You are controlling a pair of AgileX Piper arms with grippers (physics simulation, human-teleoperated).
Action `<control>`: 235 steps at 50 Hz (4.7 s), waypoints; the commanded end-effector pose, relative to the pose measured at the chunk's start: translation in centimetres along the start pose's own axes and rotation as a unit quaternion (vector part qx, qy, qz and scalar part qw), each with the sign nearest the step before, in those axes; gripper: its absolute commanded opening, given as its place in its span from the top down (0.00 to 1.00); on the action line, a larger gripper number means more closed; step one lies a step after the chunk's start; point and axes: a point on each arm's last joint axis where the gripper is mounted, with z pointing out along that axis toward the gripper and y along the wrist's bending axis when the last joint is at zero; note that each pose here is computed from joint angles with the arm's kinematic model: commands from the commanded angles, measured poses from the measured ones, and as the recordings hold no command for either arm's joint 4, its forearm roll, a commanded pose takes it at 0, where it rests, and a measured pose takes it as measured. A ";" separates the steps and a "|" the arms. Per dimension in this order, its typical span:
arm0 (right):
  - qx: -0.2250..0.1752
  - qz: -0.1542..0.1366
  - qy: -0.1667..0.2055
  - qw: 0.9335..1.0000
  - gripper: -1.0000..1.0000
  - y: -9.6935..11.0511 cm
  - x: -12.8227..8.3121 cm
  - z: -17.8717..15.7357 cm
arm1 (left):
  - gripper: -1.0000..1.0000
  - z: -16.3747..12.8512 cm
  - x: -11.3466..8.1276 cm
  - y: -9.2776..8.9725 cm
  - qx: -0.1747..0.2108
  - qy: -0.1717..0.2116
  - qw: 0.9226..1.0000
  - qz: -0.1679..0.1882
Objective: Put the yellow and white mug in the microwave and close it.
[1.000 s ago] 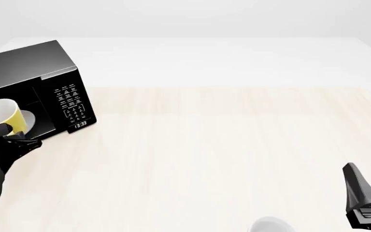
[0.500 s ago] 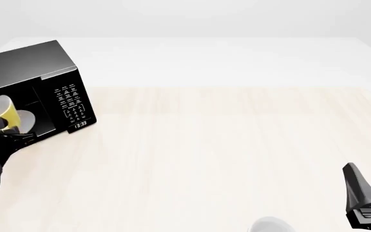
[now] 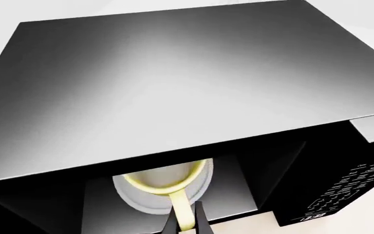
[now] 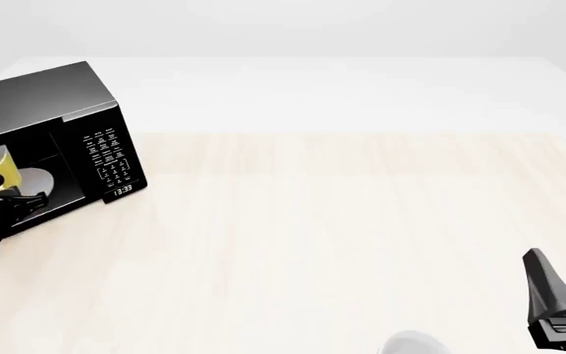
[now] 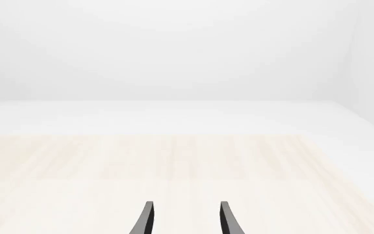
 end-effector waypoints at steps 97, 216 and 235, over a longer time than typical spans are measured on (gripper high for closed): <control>0.000 0.000 0.000 1.000 0.00 0.0 0.0 0.0 | 0.00 -0.2 2.0 0.1 -0.001 0.026 1.000 0.012; 0.000 0.000 0.000 1.000 0.00 0.0 0.0 0.0 | 0.00 -27.2 -14.6 0.6 -0.029 -0.055 0.998 -0.024; 0.000 0.000 0.000 1.000 0.00 0.0 0.0 0.0 | 0.00 -28.2 -16.2 2.4 -0.110 -0.068 0.991 -0.036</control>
